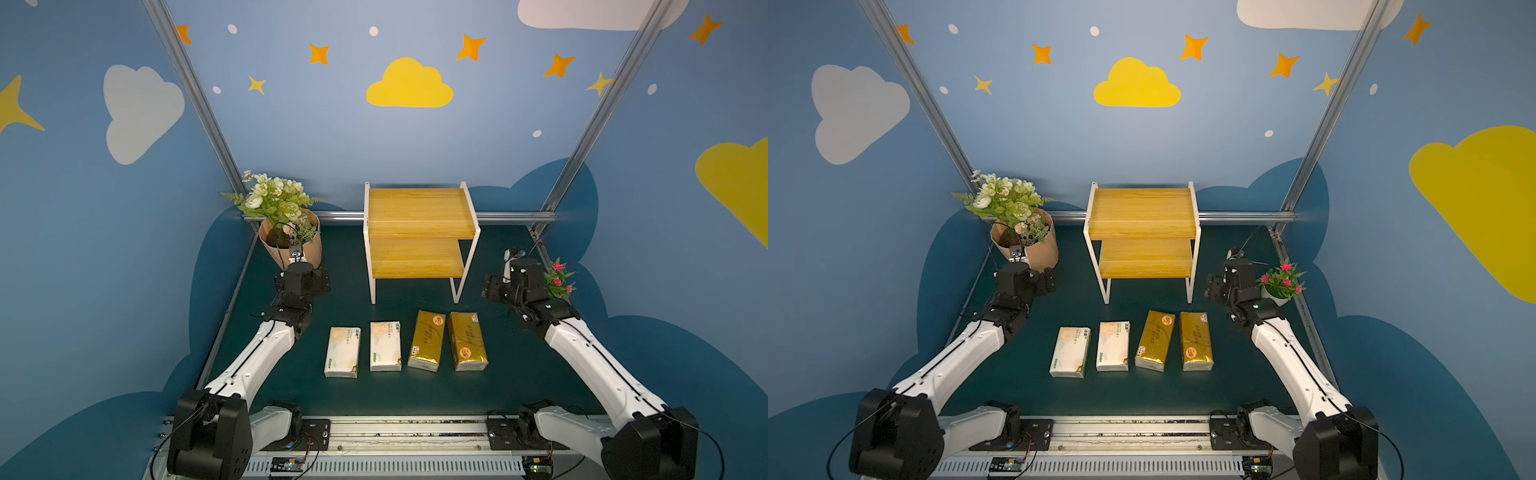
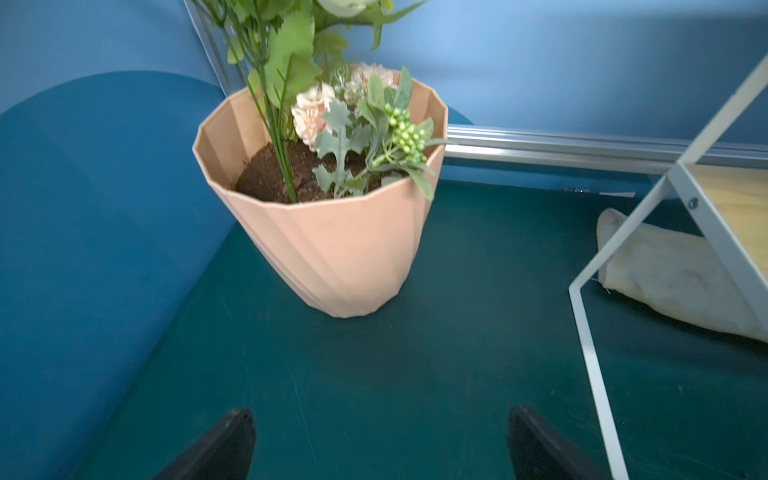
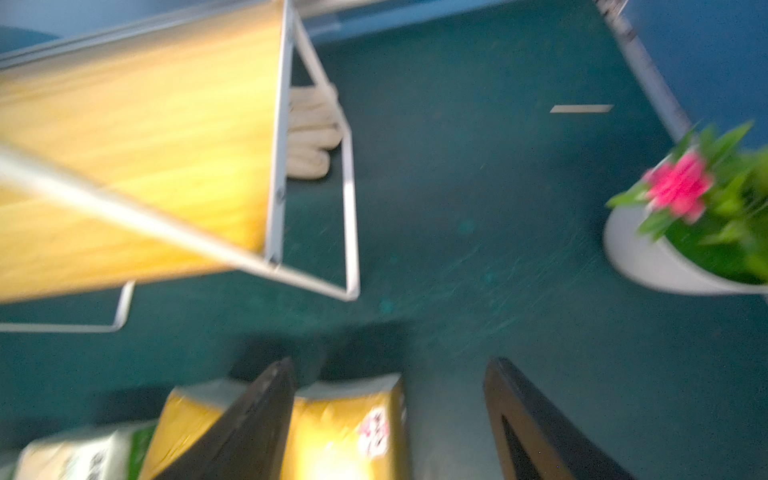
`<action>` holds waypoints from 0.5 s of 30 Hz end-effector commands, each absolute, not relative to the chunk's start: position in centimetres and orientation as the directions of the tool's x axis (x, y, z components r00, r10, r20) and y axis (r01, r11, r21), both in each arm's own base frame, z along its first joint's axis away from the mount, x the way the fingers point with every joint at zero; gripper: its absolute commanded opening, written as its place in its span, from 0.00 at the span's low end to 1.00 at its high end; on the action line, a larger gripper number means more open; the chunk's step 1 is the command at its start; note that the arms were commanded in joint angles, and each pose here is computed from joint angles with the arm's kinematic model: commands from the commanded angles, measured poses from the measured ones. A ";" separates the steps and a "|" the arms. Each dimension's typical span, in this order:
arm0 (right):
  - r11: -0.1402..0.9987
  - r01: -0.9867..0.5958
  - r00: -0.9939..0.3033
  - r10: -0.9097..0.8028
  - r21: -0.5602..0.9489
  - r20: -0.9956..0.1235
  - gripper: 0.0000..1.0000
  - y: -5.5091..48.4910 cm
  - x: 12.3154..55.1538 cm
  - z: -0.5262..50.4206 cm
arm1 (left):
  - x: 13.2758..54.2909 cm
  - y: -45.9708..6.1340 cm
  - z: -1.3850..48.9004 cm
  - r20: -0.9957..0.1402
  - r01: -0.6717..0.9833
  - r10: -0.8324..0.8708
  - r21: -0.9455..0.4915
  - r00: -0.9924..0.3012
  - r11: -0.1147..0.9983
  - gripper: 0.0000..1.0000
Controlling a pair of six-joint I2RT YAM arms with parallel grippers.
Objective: Place the tissue boxes on the shelf by color
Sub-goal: Pick up the box of tissues from the center of the board.
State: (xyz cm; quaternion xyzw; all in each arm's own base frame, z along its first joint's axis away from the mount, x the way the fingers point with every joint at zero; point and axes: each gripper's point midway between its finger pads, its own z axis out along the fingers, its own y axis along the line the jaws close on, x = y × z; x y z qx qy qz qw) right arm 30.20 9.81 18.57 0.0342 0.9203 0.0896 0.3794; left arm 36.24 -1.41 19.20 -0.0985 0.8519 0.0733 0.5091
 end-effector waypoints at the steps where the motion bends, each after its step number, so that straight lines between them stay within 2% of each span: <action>1: 0.968 0.085 -0.858 0.191 0.235 -0.477 0.90 10.0 23.1 14.4 | 33.1 -1.2 17.8 -0.849 -0.331 -0.142 0.040 -0.508 0.943 1.00; 3: 0.966 0.087 -0.877 0.190 0.243 -0.442 0.98 10.3 21.1 13.3 | 32.7 -1.9 17.7 -0.850 -0.338 -0.160 0.022 -0.502 0.941 1.00; 8: 0.982 0.058 -0.907 0.126 0.179 -0.401 0.98 10.3 18.5 11.1 | 32.7 -3.2 17.0 -0.829 -0.332 -0.144 0.052 -0.540 0.942 1.00; 15: 0.988 0.053 -0.934 0.101 0.147 -0.342 0.98 11.5 17.6 9.1 | 32.7 -3.4 17.1 -0.835 -0.347 -0.149 0.053 -0.530 0.936 1.00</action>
